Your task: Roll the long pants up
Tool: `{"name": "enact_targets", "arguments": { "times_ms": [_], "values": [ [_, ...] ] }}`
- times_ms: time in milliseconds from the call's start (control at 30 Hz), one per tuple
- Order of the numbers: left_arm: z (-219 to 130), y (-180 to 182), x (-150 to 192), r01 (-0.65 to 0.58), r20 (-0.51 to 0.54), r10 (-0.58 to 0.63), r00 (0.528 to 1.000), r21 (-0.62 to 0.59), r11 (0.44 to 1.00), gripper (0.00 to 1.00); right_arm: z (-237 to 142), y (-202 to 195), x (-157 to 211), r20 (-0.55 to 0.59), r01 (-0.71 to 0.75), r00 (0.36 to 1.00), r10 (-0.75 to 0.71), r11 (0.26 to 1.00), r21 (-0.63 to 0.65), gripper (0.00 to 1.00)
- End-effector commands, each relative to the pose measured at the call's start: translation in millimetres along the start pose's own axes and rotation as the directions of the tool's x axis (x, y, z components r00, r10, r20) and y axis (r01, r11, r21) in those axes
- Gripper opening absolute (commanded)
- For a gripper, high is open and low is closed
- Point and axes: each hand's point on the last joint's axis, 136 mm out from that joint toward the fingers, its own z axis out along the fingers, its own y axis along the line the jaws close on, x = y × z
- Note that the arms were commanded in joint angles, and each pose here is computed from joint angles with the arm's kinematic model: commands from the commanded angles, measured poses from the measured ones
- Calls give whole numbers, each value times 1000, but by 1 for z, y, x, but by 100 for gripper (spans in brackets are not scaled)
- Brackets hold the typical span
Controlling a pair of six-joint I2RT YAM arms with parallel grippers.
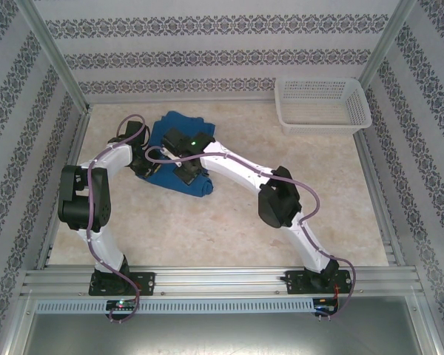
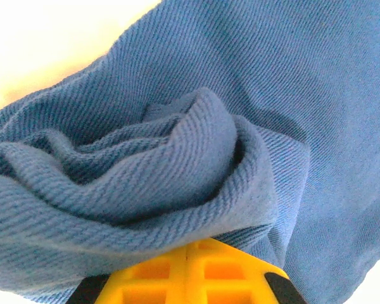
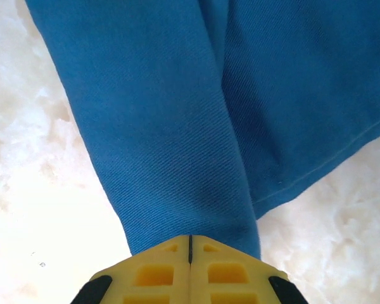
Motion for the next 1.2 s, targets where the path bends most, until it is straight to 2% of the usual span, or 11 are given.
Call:
{"name": "enact_targets", "arguments": {
  "times_ms": [0,100,333,467,500,567,633,733,833,967,1167],
  "values": [
    [9,18,6,1,-39,-4,999,-69,998,0,19,3,7,-34,-55,998,53,997,-60,0],
    [10,17,6,4,-41,-7,999,-67,998,0,42,-7,19,-99,-94,991,86,993,-70,0],
    [9,18,7,-1,-43,-2,999,-70,998,0,95,-42,38,-156,-230,964,214,969,-94,0],
    [8,20,7,-3,-45,-1,999,-76,997,0,92,-41,35,-144,-232,966,216,968,-102,0],
    [7,20,7,-4,-45,0,999,-75,997,0,83,-41,31,-122,-216,971,205,972,-92,2],
    [7,20,6,-2,-44,-1,999,-73,997,0,56,-38,19,-66,-172,984,167,983,-66,47],
    [7,19,6,-2,-43,-1,999,-71,997,0,27,-33,10,-19,-119,993,118,992,-30,63],
    [8,18,6,1,-48,-4,999,-66,998,0,-8,-15,1,40,14,999,-17,998,66,68],
    [10,17,7,3,-54,-7,998,-63,998,0,-16,7,0,43,160,984,-171,970,185,69],
    [9,16,7,0,-56,-3,998,-59,998,0,6,22,7,-8,281,956,-292,913,297,70],
    [5,16,5,-8,-49,5,999,-62,998,0,51,25,19,-85,395,916,-392,844,363,70]
  ]
}}
